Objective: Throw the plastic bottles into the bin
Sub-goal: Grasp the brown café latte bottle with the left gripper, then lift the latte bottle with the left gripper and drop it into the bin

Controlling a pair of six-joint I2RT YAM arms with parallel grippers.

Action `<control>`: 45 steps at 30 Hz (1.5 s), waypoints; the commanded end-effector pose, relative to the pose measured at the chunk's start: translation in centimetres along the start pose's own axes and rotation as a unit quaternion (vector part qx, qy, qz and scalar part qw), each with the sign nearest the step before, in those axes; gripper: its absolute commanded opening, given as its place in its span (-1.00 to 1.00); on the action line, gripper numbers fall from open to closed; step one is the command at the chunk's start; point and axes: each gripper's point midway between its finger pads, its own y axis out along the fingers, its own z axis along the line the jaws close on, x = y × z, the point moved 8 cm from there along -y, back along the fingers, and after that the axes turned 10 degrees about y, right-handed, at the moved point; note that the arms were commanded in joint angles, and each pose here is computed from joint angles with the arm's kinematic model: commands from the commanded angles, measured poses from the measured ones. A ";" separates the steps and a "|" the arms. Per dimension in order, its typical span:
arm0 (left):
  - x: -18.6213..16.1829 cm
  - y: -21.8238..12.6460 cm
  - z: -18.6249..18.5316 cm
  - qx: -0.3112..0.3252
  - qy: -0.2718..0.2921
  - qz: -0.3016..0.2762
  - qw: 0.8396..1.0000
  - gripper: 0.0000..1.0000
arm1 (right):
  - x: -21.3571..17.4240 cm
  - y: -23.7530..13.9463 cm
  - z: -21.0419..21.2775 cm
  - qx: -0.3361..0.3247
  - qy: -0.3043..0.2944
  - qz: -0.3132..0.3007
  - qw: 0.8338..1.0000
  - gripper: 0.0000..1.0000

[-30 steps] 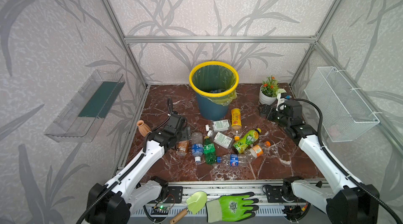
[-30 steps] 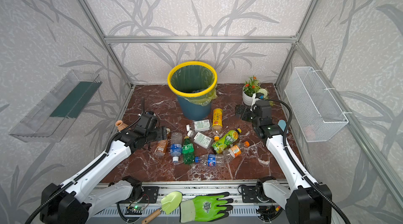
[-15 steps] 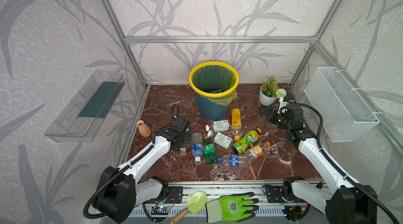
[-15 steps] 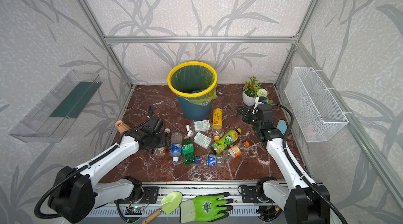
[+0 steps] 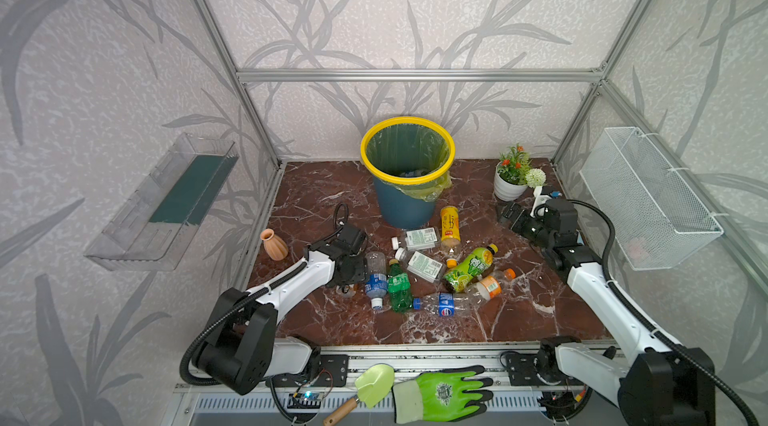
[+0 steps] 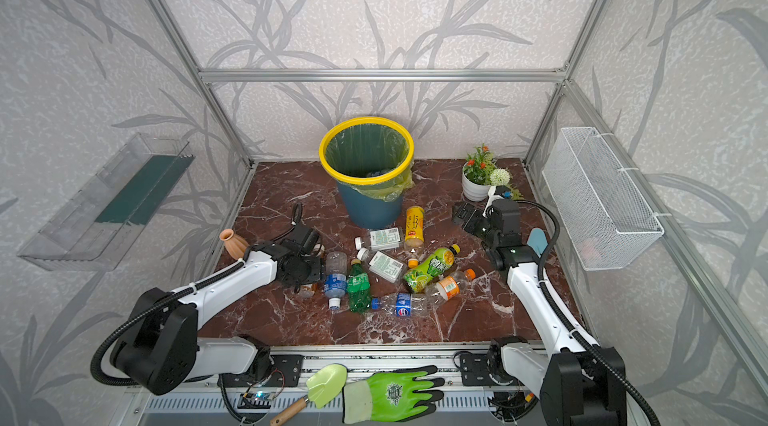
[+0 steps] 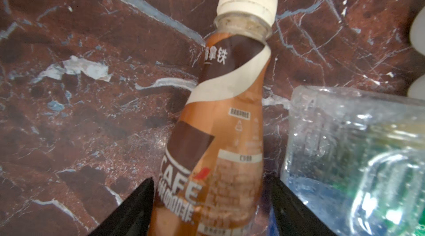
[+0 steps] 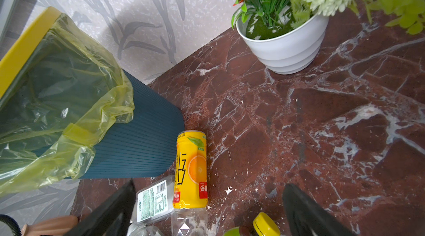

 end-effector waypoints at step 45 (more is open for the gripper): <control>21.3 -30.4 -7.6 -0.178 0.160 -0.524 0.817 0.39 | 0.3 -2.0 -0.7 0.017 0.032 -0.035 0.999 0.99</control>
